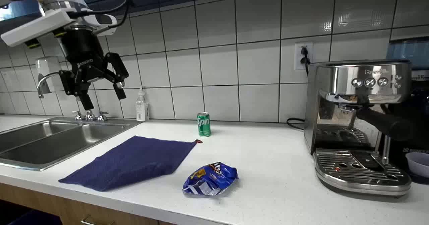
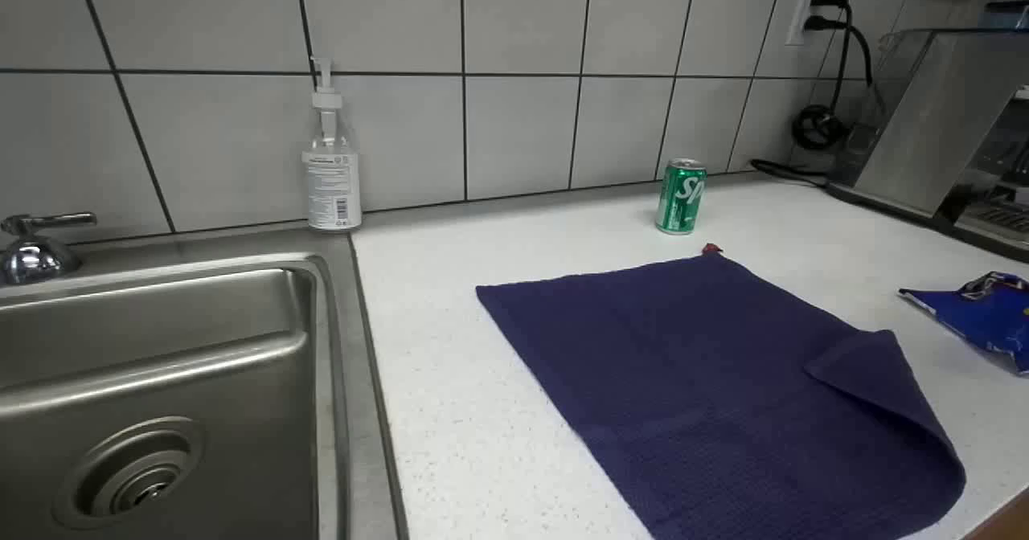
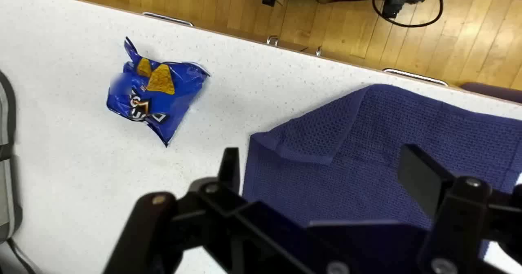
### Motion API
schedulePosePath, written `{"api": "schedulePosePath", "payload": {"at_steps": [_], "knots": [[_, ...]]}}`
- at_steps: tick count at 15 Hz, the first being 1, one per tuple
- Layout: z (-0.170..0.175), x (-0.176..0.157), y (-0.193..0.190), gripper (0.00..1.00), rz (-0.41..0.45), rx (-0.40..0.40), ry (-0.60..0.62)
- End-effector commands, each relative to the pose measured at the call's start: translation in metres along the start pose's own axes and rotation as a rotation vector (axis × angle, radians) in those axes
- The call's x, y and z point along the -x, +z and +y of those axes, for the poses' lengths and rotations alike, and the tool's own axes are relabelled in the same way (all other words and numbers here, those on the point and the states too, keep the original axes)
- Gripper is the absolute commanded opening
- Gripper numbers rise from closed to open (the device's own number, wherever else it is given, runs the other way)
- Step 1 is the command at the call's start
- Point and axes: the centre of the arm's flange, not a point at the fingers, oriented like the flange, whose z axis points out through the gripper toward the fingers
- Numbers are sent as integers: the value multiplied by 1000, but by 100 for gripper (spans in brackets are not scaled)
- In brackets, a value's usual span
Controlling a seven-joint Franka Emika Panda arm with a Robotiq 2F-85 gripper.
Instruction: Fold the towel into a triangle twice.
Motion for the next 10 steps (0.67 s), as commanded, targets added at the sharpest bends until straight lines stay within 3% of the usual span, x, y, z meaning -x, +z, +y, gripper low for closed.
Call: {"api": "schedulePosePath", "payload": {"at_steps": [1, 10], "knots": [[0, 0, 0, 100, -1, 0, 0], [-6, 1, 9, 100, -16, -13, -24]]}}
